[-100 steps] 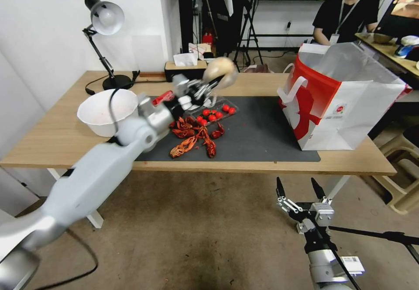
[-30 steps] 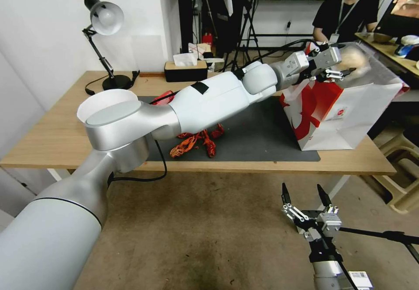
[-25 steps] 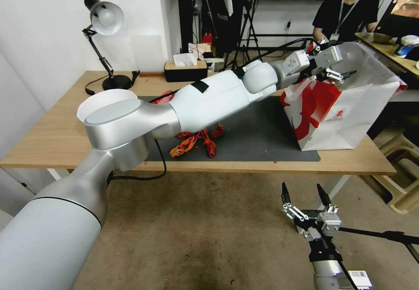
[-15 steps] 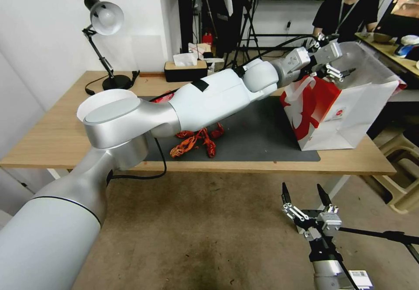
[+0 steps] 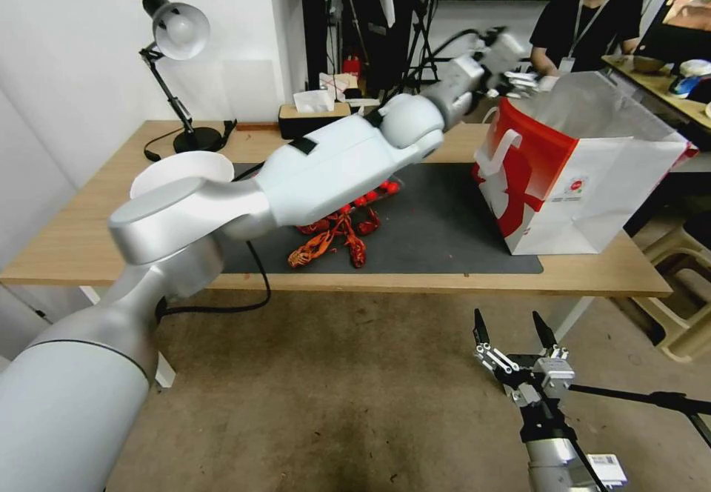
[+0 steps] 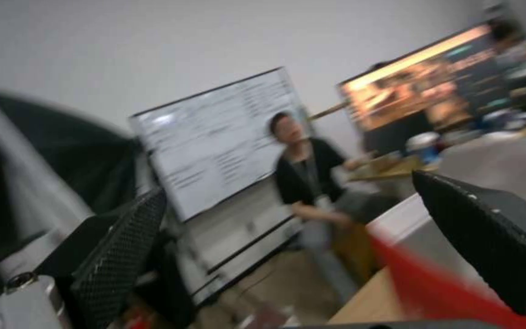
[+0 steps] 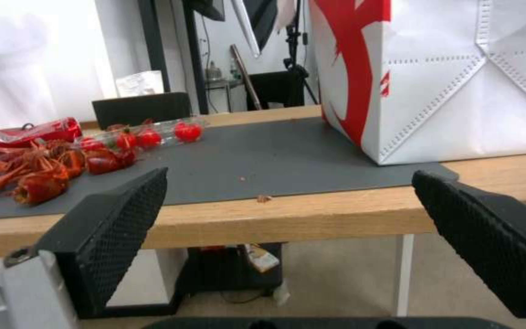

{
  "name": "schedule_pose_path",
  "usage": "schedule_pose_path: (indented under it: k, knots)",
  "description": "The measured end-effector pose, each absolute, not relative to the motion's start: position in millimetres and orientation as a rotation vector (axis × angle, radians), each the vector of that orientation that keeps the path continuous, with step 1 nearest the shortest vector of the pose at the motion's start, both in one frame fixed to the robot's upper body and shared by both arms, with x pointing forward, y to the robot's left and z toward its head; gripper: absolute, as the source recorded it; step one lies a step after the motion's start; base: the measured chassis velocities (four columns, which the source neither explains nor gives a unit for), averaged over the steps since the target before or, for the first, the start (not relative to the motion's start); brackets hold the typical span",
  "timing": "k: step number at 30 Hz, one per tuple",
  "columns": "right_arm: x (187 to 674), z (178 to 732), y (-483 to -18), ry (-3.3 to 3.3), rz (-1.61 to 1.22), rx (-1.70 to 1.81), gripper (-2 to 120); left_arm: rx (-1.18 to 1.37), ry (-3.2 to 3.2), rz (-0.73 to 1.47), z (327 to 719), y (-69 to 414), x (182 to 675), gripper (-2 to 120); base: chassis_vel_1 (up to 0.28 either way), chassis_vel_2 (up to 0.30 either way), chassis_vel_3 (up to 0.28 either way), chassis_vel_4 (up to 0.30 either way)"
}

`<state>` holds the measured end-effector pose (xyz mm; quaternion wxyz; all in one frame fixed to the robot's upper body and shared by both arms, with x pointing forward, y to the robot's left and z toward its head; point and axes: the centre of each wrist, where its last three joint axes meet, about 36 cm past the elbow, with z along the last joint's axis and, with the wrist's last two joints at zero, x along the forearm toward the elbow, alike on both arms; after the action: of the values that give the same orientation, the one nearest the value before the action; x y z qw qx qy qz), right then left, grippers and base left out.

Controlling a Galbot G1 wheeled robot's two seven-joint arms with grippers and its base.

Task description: Pick up the trash from the table and place it into the takeout bag.

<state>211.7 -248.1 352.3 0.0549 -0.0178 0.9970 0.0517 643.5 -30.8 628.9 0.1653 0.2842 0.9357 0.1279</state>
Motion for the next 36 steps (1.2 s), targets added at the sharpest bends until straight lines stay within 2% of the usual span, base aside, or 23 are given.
schedule_pose_path:
  k: [6,16,21,26,36]
  knots:
    - [213.3,352.7,-247.0,3.027,0.157,-0.048,100,0.558,2.775,0.314,620.3,-12.3,625.4,100,0.0,0.0,0.0,0.0]
    - [218.0,354.4,-245.5,3.031,0.15,-0.055,100,0.3,2.873,0.251,593.6,12.9,594.6,100,0.0,0.0,0.0,0.0]
    - [217.7,354.3,-246.1,3.033,0.146,-0.058,100,0.275,2.881,0.217,577.9,33.4,577.7,100,0.0,0.0,0.0,0.0]
    - [220.2,354.6,-249.1,3.037,0.126,-0.064,100,0.254,2.923,0.196,544.4,72.1,546.2,100,0.0,0.0,0.0,0.0]
    - [220.9,354.7,-249.3,3.038,0.125,-0.063,100,0.228,2.948,0.204,520.0,93.8,532.0,100,0.0,0.0,0.0,0.0]
